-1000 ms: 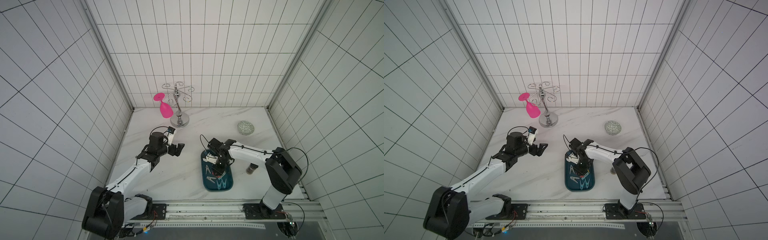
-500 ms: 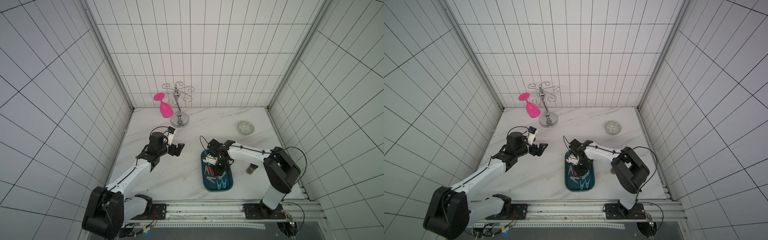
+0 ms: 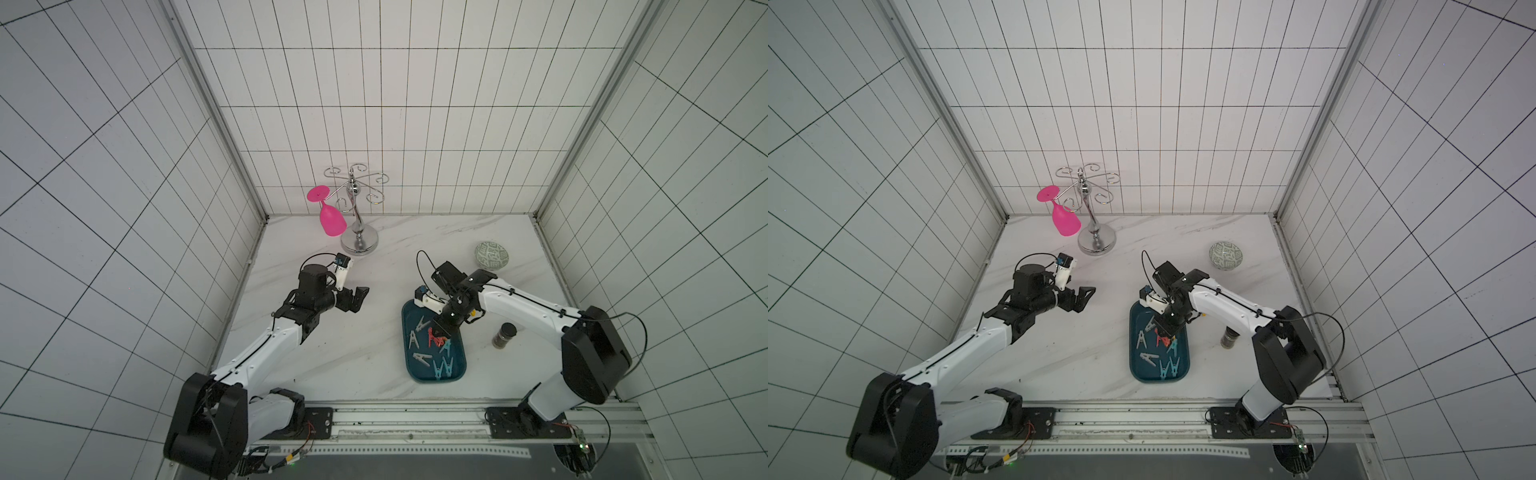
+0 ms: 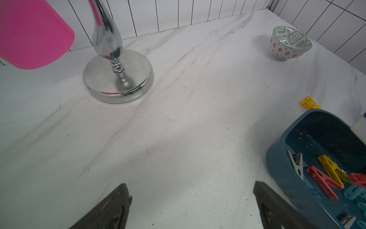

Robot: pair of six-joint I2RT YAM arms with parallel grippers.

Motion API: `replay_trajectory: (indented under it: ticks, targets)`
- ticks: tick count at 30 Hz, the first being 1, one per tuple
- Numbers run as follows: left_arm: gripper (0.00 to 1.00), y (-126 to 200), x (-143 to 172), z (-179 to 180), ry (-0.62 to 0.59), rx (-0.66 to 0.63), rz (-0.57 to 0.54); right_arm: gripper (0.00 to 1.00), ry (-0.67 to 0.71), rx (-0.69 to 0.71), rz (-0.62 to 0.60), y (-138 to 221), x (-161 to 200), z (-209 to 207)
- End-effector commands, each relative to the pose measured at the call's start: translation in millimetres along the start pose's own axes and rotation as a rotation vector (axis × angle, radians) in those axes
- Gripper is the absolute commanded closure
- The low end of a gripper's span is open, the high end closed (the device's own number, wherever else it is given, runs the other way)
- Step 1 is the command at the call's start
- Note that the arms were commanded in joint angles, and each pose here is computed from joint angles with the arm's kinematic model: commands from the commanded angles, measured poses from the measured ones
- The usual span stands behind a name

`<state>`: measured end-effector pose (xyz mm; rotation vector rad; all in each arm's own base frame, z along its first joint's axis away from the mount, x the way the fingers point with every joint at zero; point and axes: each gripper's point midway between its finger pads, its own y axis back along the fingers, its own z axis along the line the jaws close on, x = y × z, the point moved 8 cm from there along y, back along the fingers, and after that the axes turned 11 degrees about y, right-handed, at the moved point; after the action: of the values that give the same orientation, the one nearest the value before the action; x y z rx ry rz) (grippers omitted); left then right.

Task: Take the clothespins out of the storage box
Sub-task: Pick up the clothespin from the storage box, then place the clothespin at the center of the board.

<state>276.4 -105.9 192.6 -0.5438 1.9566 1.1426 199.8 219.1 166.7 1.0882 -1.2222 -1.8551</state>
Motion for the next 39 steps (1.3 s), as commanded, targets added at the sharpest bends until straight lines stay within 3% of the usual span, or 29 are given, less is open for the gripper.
replay_trajectory:
  ticks: [1, 8, 13, 22, 39]
  targets:
    - [0.02, 1, 0, -1, -0.003, 0.001, -0.021, 0.85, -0.058, -0.002, -0.119, 32, -7, -9]
    - [0.02, 2, 1, -1, -0.001, 0.0, -0.021, 0.86, -0.261, 0.115, -0.3, 66, 1, -42]
    - [0.02, 2, 0, -1, 0.0, 0.001, -0.022, 0.86, -0.434, 0.228, -0.349, 73, 16, -69]
    - [0.02, 3, 0, -1, -0.001, 0.002, -0.024, 0.85, -0.664, 0.227, -0.203, 29, 46, -103]
    - [0.02, 3, 2, -1, 0.003, -0.002, -0.025, 0.8, -0.704, 0.226, -0.051, -14, 55, -128]
